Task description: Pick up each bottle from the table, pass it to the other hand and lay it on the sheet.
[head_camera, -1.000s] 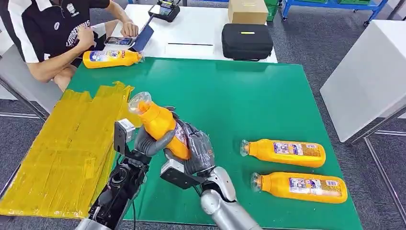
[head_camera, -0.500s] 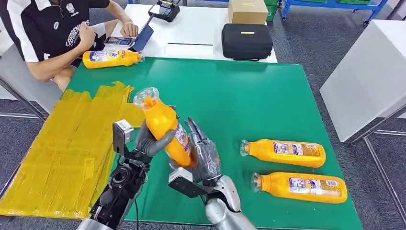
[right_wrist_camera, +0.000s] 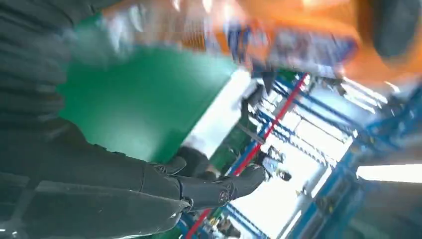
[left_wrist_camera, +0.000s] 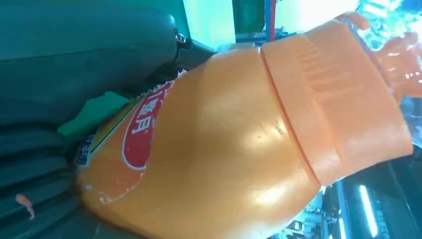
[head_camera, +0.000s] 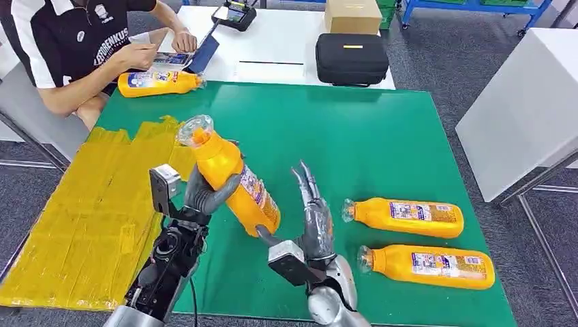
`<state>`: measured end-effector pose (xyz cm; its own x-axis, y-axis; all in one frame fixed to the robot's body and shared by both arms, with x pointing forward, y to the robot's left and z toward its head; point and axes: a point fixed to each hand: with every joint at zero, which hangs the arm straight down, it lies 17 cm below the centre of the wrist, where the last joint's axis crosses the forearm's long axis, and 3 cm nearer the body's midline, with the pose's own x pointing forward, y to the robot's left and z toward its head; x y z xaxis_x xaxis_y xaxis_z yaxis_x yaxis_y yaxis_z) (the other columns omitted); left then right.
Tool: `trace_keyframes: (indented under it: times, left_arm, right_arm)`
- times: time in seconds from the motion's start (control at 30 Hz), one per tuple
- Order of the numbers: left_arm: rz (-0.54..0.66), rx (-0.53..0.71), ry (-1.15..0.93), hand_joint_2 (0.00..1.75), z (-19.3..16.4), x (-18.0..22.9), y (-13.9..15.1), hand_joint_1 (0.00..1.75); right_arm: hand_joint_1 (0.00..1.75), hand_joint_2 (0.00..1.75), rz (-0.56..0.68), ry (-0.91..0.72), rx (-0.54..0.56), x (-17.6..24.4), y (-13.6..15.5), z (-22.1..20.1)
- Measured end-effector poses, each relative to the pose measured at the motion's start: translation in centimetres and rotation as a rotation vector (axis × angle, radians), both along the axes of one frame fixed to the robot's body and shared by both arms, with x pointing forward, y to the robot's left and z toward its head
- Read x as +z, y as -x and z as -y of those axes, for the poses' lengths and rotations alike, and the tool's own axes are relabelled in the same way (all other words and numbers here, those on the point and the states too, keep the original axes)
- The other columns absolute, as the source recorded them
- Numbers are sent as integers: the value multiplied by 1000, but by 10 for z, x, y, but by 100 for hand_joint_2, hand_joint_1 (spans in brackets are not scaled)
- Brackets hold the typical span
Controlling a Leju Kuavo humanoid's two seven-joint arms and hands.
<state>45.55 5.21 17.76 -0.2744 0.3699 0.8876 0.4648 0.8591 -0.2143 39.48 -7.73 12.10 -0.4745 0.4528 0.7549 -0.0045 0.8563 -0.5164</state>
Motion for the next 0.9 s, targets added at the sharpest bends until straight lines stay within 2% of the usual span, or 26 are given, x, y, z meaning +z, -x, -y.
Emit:
trace_keyframes:
  times: [0.13,0.3,0.4,0.53,0.6,0.7,0.9]
  left_arm:
    - [31,98,-62,175,-14,-1,-9,175]
    - [168,426,-397,175,-50,-2,-29,175]
    - [263,577,-598,175,-66,5,-35,175]
    - [331,670,-748,175,-76,10,-39,175]
    - [404,743,-937,175,-78,11,-42,175]
    - [470,766,-1107,175,-74,6,-45,175]
    - [446,765,-1500,175,-85,-37,-66,175]
  right_arm:
    - [0,175,48,-49,-33,22,0,18]
    - [0,175,96,-86,-72,42,-1,36]
    - [0,175,113,-123,-78,53,-1,42]
    - [0,175,124,-167,-75,65,0,48]
    - [0,175,106,-234,-61,69,1,52]
    - [0,175,92,-308,-52,75,3,61]
    - [0,175,77,-482,-36,85,8,84]
